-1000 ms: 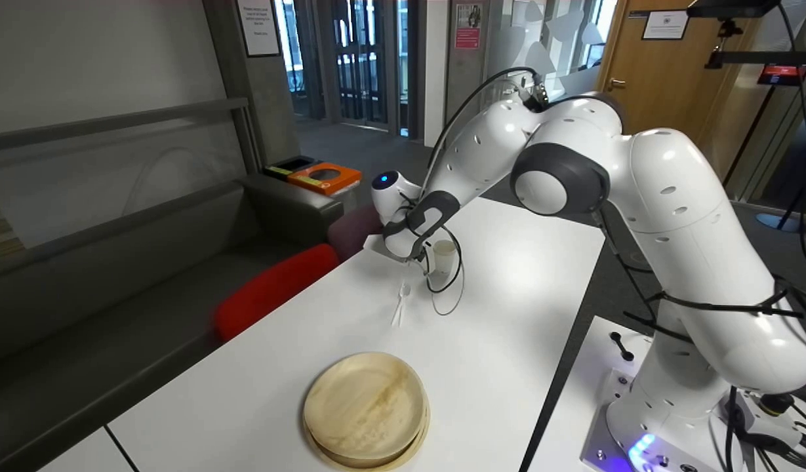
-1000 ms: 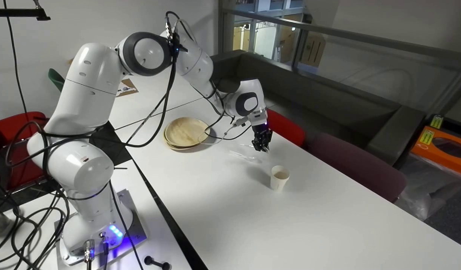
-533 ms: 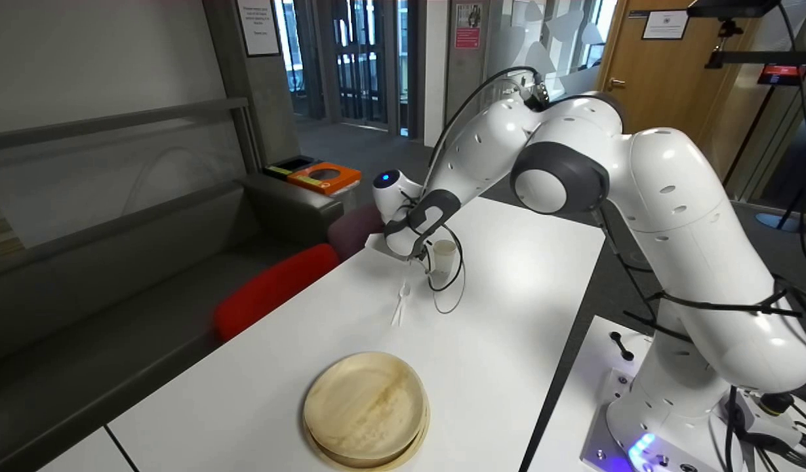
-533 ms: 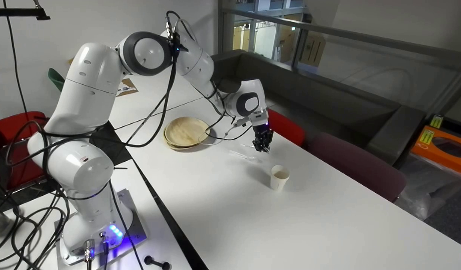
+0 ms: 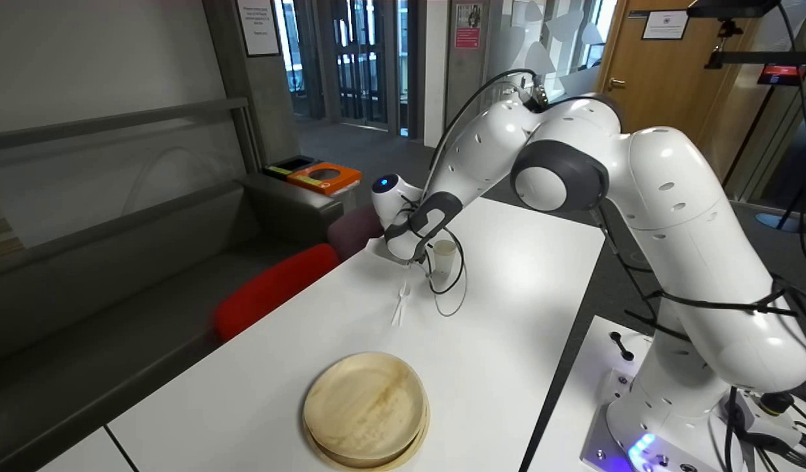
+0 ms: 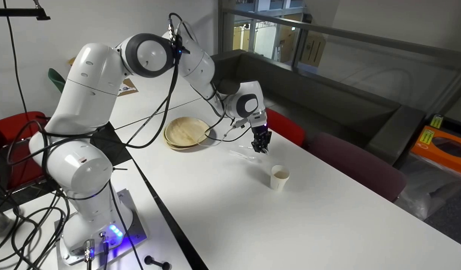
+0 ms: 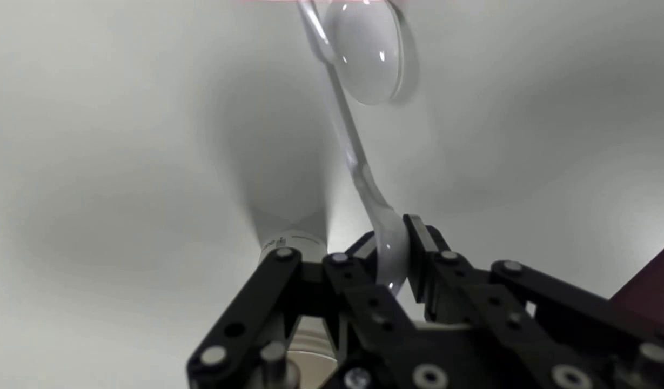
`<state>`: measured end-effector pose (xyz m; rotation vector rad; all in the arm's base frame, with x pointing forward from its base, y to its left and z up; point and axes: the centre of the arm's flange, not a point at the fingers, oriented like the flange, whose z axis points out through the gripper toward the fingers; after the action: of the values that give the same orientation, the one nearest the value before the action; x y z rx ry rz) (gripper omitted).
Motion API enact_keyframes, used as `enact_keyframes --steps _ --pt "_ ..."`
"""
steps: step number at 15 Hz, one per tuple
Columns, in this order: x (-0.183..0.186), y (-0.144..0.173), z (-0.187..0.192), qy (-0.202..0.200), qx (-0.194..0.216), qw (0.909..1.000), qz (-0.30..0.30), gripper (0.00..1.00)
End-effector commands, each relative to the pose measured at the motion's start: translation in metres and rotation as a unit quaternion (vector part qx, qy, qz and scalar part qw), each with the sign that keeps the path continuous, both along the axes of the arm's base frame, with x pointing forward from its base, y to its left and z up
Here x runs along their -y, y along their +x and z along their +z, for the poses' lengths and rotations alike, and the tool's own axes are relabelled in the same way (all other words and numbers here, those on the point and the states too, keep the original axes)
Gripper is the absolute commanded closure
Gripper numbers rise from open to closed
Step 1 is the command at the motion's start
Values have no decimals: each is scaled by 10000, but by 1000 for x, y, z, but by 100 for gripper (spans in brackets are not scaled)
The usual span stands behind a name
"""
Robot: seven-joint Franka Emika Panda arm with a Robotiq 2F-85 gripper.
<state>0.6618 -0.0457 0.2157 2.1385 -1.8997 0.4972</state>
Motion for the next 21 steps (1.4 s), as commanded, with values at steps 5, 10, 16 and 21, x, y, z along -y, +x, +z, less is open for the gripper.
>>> enact_keyframes --steps 5,10,16,21 --pt "-15 0 -4 406 -668 9956 508 98" --pt "-15 0 -2 478 -1312 9871 789 98" --pt "-8 3 1 158 -1796 9786 988 98" --pt "-11 3 -12 180 -2275 9660 1214 98"
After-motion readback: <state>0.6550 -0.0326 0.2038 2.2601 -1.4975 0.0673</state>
